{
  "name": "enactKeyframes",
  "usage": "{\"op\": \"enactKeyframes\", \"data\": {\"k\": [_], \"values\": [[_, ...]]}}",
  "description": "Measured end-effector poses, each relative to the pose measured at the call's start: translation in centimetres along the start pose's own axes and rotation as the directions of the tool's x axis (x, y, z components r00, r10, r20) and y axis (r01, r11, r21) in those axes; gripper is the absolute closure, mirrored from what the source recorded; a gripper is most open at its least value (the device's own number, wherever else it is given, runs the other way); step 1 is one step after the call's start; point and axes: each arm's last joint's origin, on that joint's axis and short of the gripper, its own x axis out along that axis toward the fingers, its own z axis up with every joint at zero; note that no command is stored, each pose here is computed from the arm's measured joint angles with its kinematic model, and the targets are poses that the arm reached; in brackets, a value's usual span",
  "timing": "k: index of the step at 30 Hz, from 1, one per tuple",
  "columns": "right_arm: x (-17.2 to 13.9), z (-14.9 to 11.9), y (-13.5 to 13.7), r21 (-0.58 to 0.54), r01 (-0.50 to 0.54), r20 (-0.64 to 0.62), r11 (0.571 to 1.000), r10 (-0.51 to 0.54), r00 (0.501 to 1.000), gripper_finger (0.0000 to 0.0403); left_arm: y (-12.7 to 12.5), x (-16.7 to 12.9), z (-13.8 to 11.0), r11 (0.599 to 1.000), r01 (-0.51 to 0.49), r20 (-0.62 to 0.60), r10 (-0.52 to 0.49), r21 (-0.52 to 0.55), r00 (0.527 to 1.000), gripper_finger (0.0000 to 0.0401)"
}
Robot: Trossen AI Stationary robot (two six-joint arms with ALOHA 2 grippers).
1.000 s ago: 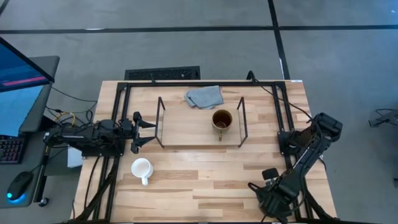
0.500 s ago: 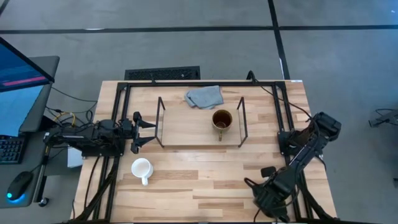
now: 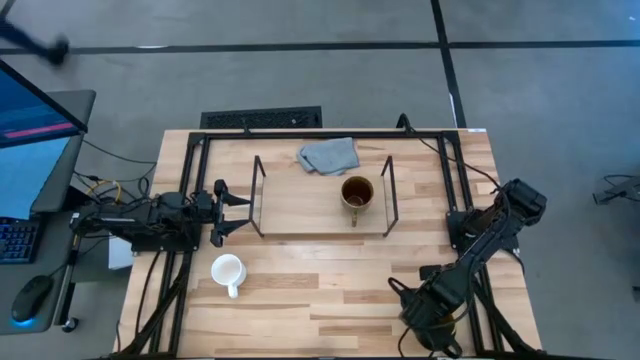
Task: Stack small to large cups/mugs on shelf
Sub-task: Put the black mug on the shelf
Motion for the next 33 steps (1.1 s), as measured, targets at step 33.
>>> {"op": "enactKeyframes", "data": {"k": [33], "values": [[-12.8,2.4,-3.7,0.168,0.147,0.081,0.975,-0.162,0.983,0.0378,0.0,0.0,0.0,0.999,0.008,0.0,-0.008,-0.052,1.0,0.0135]]}}
